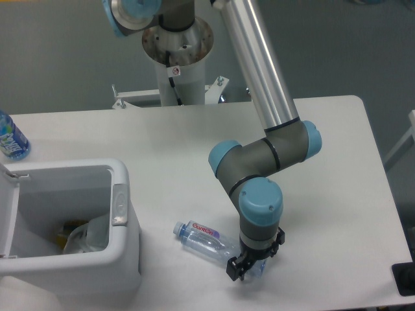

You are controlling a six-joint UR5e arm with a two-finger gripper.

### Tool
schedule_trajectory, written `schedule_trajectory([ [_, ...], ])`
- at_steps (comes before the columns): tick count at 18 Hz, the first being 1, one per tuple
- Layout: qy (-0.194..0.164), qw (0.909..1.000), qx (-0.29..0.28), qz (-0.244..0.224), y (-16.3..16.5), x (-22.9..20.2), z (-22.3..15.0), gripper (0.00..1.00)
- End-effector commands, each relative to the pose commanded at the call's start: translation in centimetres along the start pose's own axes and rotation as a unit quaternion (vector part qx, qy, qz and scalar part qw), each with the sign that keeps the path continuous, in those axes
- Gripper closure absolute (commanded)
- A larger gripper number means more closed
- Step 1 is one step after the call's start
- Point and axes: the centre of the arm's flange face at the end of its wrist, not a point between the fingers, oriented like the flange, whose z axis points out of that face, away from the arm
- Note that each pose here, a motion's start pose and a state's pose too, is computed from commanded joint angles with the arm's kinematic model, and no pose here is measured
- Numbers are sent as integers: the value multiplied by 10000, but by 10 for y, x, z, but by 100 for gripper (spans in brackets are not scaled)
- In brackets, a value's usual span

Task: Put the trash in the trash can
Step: 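Push the bottle end with the gripper, rotating the bottle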

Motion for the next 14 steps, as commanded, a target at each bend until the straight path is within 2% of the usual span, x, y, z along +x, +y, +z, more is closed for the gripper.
schedule_trajectory([
  [2, -16, 10000, 3, 38, 2, 5, 0, 14],
  [6, -9, 10000, 33, 38, 1, 6, -4, 41],
  [14, 2, 10000, 86, 46, 1, 6, -13, 44],
])
